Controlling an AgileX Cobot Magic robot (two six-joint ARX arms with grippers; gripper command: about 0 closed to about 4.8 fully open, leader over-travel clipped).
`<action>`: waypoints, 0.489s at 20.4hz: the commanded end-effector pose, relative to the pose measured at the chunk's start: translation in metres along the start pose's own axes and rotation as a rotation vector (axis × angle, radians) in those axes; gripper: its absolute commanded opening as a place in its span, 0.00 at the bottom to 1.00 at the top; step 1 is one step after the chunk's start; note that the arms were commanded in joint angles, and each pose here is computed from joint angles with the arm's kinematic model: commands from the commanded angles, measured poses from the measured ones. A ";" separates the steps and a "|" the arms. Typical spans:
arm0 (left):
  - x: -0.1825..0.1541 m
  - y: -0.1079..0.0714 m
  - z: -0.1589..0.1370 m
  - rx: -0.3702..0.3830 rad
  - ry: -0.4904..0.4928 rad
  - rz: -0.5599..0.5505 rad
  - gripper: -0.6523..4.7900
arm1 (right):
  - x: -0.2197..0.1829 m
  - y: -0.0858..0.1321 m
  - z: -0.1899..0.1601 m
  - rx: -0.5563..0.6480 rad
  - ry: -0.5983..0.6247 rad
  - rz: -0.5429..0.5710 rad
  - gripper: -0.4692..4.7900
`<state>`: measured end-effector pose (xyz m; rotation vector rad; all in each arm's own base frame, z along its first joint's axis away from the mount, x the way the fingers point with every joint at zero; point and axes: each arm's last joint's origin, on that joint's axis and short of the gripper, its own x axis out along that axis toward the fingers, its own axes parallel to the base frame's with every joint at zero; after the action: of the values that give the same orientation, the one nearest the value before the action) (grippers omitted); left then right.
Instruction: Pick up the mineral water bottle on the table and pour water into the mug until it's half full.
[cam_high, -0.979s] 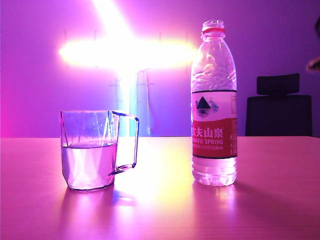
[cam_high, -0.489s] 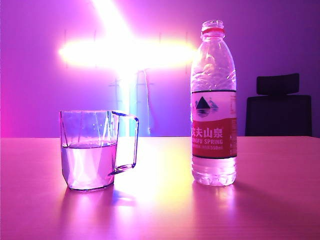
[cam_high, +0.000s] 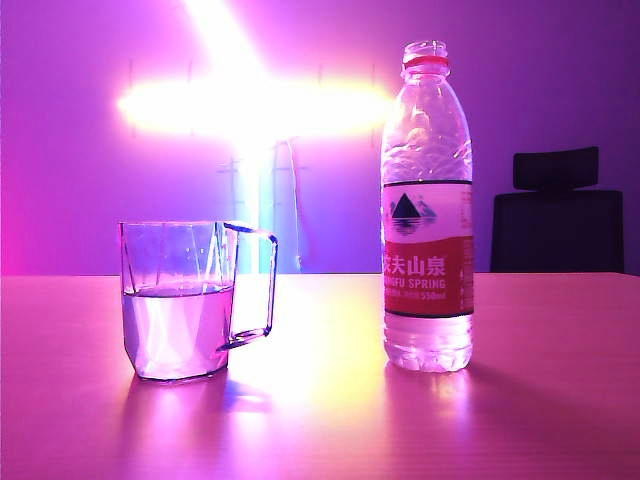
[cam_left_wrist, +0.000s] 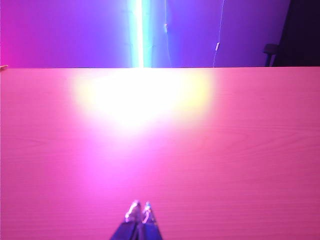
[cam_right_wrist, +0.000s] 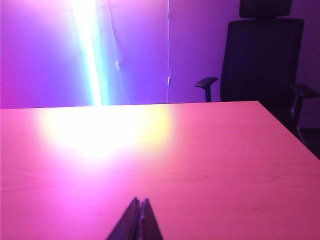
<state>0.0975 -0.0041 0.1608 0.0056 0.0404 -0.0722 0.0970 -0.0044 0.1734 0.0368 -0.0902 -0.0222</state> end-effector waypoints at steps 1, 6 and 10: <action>0.000 0.000 0.002 -0.002 -0.015 -0.004 0.12 | 0.000 0.000 0.000 -0.001 -0.013 -0.026 0.08; 0.000 0.000 0.002 -0.002 -0.015 -0.004 0.12 | 0.000 0.001 0.000 -0.015 -0.013 -0.011 0.08; 0.000 0.000 0.002 -0.002 -0.015 -0.004 0.12 | 0.000 0.001 0.000 -0.015 -0.013 -0.011 0.08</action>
<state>0.0975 -0.0041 0.1608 0.0056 0.0408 -0.0722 0.0970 -0.0035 0.1732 0.0267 -0.0884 -0.0338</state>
